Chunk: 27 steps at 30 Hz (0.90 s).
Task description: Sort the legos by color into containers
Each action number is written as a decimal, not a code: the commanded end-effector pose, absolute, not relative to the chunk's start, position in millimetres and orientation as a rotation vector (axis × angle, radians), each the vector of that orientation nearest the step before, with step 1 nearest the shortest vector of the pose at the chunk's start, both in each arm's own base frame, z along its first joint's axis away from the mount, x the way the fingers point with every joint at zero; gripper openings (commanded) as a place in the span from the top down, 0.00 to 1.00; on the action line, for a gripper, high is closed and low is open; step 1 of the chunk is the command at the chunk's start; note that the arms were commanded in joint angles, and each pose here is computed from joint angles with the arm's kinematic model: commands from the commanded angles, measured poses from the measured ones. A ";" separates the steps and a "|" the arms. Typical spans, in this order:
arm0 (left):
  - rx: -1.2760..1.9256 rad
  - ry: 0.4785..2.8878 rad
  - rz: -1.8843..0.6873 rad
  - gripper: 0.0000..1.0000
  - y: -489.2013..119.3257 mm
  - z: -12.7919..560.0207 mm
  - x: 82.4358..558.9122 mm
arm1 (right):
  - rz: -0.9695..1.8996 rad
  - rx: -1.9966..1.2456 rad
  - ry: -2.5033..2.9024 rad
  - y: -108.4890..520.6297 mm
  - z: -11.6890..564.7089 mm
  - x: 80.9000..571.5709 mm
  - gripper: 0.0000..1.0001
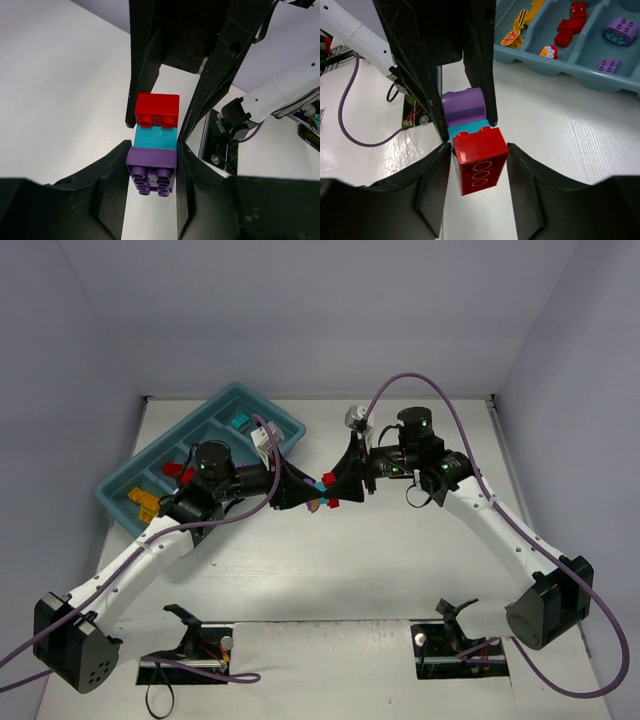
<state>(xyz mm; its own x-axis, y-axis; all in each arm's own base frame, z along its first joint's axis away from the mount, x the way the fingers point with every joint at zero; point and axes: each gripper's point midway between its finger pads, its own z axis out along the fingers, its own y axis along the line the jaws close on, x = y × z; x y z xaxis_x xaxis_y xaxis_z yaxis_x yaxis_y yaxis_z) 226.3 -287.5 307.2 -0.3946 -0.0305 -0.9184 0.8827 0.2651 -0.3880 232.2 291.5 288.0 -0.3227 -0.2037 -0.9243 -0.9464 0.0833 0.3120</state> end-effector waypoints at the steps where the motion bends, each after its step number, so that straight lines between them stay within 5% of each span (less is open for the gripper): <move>1: 0.848 1.437 -1.265 0.94 -291.9 355.4 226.9 | 1.309 -1.203 1.540 296.1 304.6 226.6 0.59; 4: 0.847 1.436 -1.272 0.94 -293.6 354.8 228.6 | 1.317 -1.209 1.536 297.0 305.1 225.8 0.72; 8: 0.845 1.434 -1.266 0.94 -294.6 354.0 232.2 | 1.345 -1.225 1.531 300.1 305.0 221.6 0.77; 11: 0.841 1.431 -1.266 0.94 -295.2 354.7 233.7 | 1.371 -1.234 1.532 301.5 303.1 218.7 0.99; 19: 0.880 1.448 -1.220 0.71 -289.0 346.7 231.8 | 1.335 -1.207 1.544 294.5 302.7 221.7 1.00; 27: 0.940 1.428 -1.268 0.68 -281.1 342.9 223.8 | 1.351 -1.207 1.544 293.7 303.5 219.6 1.00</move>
<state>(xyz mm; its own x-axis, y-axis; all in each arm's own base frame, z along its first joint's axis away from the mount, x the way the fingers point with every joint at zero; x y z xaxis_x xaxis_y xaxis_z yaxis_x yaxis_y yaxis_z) 226.8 -284.6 301.3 -0.3812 -0.0008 -0.9245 0.9019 0.2194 -0.3721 227.5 292.2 283.7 -0.3409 -0.2137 -0.9155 -0.9401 0.0673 0.3343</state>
